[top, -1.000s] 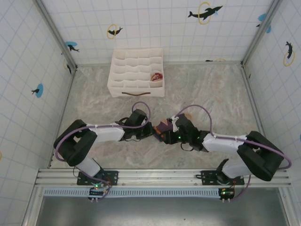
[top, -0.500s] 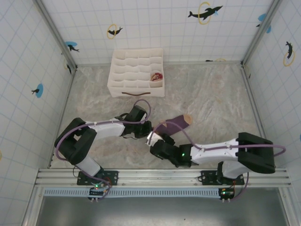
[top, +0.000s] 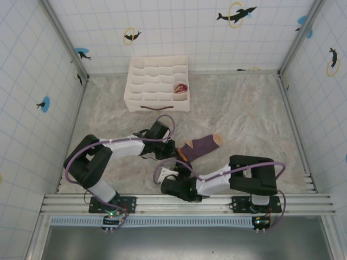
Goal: Roll the socks
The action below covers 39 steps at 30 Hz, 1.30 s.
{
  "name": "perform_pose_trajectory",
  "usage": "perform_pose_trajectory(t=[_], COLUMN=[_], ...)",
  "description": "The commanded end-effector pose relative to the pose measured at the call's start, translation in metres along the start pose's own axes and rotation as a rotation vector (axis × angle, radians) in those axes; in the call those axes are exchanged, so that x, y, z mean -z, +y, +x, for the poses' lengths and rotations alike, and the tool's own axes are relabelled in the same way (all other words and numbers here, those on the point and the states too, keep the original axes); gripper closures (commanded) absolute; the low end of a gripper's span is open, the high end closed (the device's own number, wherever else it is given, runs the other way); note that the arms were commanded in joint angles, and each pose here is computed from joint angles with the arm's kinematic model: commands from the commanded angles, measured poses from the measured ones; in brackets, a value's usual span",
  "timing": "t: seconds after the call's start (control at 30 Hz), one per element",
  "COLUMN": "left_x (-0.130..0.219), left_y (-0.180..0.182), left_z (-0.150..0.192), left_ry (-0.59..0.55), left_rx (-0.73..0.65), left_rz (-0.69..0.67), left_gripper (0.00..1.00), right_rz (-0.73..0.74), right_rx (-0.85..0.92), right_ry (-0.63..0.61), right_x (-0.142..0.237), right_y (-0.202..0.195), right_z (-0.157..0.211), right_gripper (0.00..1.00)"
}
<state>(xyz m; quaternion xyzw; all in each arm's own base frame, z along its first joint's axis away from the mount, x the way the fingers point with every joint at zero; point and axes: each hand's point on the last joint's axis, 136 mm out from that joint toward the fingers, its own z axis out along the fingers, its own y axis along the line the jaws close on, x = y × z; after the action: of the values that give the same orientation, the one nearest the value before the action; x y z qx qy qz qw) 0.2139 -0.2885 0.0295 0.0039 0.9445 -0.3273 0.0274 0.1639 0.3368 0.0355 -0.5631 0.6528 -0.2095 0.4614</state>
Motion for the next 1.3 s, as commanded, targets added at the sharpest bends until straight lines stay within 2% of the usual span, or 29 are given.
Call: perform_pose_trajectory(t=[0.0,0.17,0.27,0.3,0.37,0.4,0.53,0.63,0.83,1.0,1.27], left_x=[-0.002,0.001,0.002,0.002,0.001,0.001,0.005,0.009,0.021,0.034,0.046], left_y=[0.016,0.023,0.025,0.026,0.025,0.026,0.023,0.021,0.019,0.02,0.018], left_z=[0.012,0.012,0.014,0.014,0.014,0.014,0.009,0.007,0.002,0.001,-0.004], left_ry=[0.056,0.031,0.022,0.02,0.016,0.014,-0.011,-0.024,-0.054,-0.076,-0.129], left_rx=[0.02,0.041,0.05,0.049,0.048,0.047,0.042,0.035,0.023,0.0,-0.012], left_rz=[-0.052,-0.062,-0.054,-0.051,-0.044,-0.043,-0.043,-0.043,-0.05,-0.07,-0.048], left_gripper=[1.0,1.0,1.0,0.97,0.83,0.76,0.43,0.36,0.32,0.31,0.32], right_rz=[0.026,0.019,-0.01,-0.032,-0.073,-0.11,-0.23,-0.301,-0.474,-0.671,-0.882], right_rx=[0.036,-0.005,-0.049,-0.074,-0.12,-0.147,-0.262,-0.337,-0.542,-0.723,-1.007], right_ry=[0.055,0.107,0.106,0.102,0.09,0.082,0.057,0.038,0.001,-0.018,-0.012], right_x=[-0.013,-0.025,-0.027,-0.027,-0.028,-0.027,-0.027,-0.024,-0.016,-0.008,-0.006], right_y=[0.004,0.009,0.013,0.015,0.019,0.023,0.033,0.038,0.04,0.043,0.035], right_z=[0.014,0.035,0.041,0.042,0.043,0.045,0.053,0.055,0.06,0.063,0.061], right_gripper=[0.45,0.6,0.74,0.8,0.91,0.99,1.0,1.0,1.0,1.0,1.0])
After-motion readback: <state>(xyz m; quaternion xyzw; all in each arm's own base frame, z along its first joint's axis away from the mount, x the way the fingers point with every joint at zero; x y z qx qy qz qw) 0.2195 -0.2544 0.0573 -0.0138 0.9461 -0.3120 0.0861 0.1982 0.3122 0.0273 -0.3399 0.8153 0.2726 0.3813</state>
